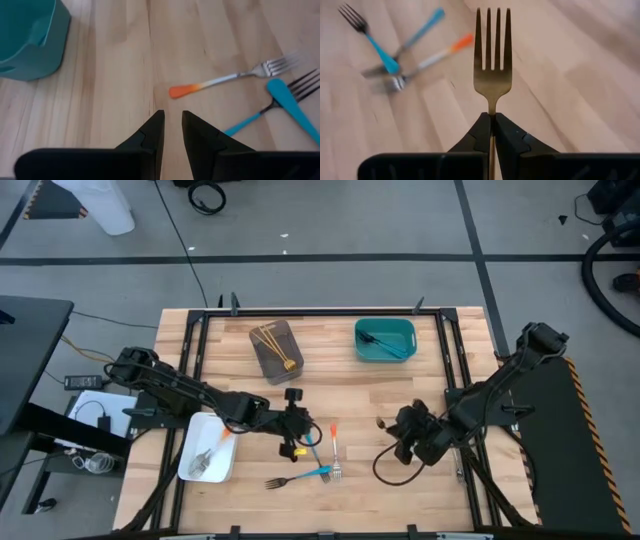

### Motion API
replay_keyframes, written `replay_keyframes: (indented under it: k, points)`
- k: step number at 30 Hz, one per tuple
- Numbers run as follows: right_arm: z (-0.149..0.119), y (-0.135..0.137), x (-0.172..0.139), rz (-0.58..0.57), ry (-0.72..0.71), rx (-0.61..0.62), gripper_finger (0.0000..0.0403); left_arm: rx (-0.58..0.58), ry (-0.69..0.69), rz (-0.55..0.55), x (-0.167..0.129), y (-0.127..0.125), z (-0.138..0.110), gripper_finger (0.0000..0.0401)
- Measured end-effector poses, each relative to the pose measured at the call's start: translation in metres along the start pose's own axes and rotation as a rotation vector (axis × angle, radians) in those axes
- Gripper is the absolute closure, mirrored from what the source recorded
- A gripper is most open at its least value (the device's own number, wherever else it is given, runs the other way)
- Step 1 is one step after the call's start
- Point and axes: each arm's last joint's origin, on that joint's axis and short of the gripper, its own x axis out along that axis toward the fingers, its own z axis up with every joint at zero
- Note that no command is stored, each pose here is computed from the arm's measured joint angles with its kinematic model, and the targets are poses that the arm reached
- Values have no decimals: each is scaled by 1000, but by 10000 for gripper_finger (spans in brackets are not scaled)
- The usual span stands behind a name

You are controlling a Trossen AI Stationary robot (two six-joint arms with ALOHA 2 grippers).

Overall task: Sort silverware by color (type)
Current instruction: Put the gold fork into the black bin

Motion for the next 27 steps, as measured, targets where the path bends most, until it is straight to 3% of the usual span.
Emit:
replay_keyframes:
  k: [11, 19, 27]
  points:
    - [25, 10, 1, 63, -211, -119, 382, -50, -99, -56, 3, 7, 10, 305]
    - [46, 12, 4, 6, -386, -175, 382, -112, -211, -33, 5, 22, 21, 244]
    - [67, 15, 0, -92, -580, -202, 382, -164, -304, 34, 7, 37, 29, 236]
